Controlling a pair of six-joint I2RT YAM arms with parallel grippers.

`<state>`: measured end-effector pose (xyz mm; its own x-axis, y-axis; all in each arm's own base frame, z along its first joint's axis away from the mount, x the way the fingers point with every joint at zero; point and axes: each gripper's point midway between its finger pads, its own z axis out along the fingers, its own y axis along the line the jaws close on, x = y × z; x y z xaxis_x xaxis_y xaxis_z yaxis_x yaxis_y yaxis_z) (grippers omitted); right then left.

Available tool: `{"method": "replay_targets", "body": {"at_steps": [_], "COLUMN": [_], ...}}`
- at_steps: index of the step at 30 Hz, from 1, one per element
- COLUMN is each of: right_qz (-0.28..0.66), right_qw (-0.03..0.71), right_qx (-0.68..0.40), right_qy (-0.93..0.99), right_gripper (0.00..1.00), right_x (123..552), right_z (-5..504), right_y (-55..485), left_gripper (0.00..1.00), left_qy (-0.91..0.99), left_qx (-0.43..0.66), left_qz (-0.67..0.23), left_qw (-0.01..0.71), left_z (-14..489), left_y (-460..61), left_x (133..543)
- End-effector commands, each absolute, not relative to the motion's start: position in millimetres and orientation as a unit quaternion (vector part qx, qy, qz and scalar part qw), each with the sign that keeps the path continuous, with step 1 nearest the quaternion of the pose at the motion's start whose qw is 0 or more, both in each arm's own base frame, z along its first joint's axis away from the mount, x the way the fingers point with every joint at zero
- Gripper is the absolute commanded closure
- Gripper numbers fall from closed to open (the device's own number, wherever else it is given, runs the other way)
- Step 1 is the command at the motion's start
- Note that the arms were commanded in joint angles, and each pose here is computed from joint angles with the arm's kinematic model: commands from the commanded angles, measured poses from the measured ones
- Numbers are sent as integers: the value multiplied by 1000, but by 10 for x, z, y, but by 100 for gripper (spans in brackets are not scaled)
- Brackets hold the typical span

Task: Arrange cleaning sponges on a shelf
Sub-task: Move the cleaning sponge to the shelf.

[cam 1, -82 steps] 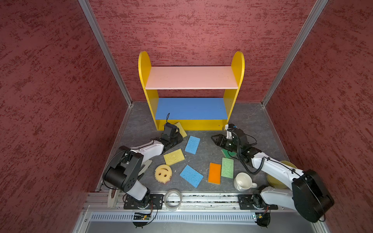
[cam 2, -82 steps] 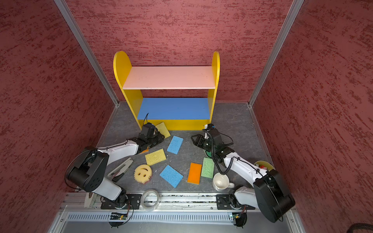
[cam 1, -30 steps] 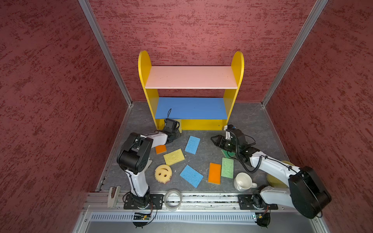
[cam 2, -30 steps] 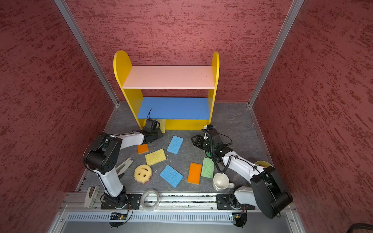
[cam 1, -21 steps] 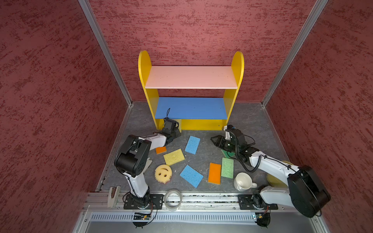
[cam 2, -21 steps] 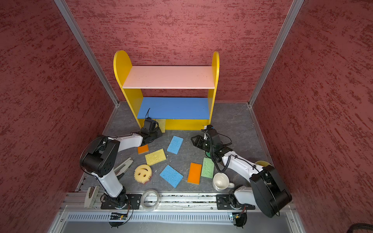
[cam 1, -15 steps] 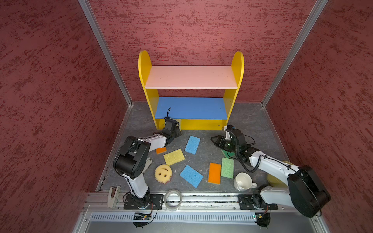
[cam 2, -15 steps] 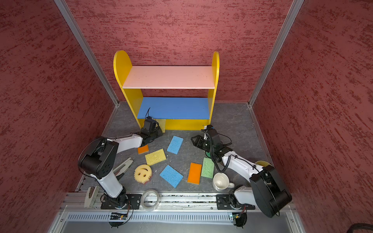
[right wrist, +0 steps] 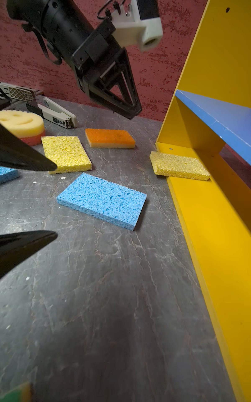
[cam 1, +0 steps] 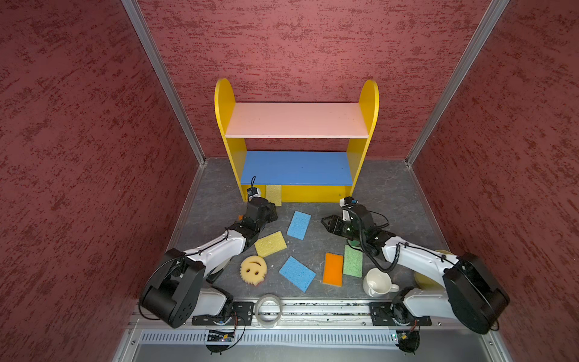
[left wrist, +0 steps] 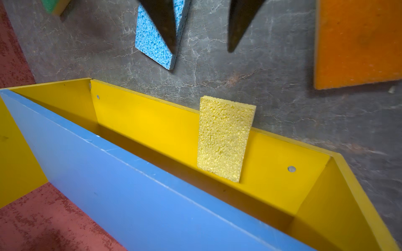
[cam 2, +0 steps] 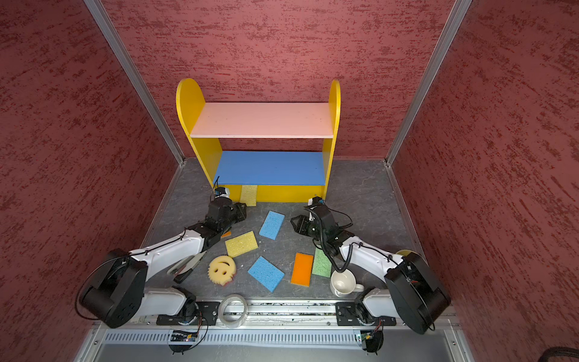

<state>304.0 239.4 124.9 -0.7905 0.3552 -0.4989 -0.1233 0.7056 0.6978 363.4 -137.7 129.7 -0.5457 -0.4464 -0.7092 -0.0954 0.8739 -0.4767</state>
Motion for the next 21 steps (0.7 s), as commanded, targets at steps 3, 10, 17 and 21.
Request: {"method": "replay_targets", "body": {"at_steps": [3,10,17,21], "right_qz": [368,366,367,369], "right_qw": [338,340,339,334], "right_qx": [69,77,79,76], "right_qy": [864,863,863,864], "right_gripper": [54,54,54,53], "right_x": [3080,3088,3119,3132], "right_z": [1270,1278,1272,1255], "right_y": [2368,2367,2402,2439], "left_gripper": [2,6,82,100], "left_qy": [843,837,852,858], "left_qx": [-233,-232,-160,-161], "left_qz": [-169,-277,-302,-294], "left_qw": [454,411,396,389], "left_z": [1319,1076,1005,877], "left_y": [-1032,-918,-1122,-1176], "left_x": [3543,3571,3693,3811]}}
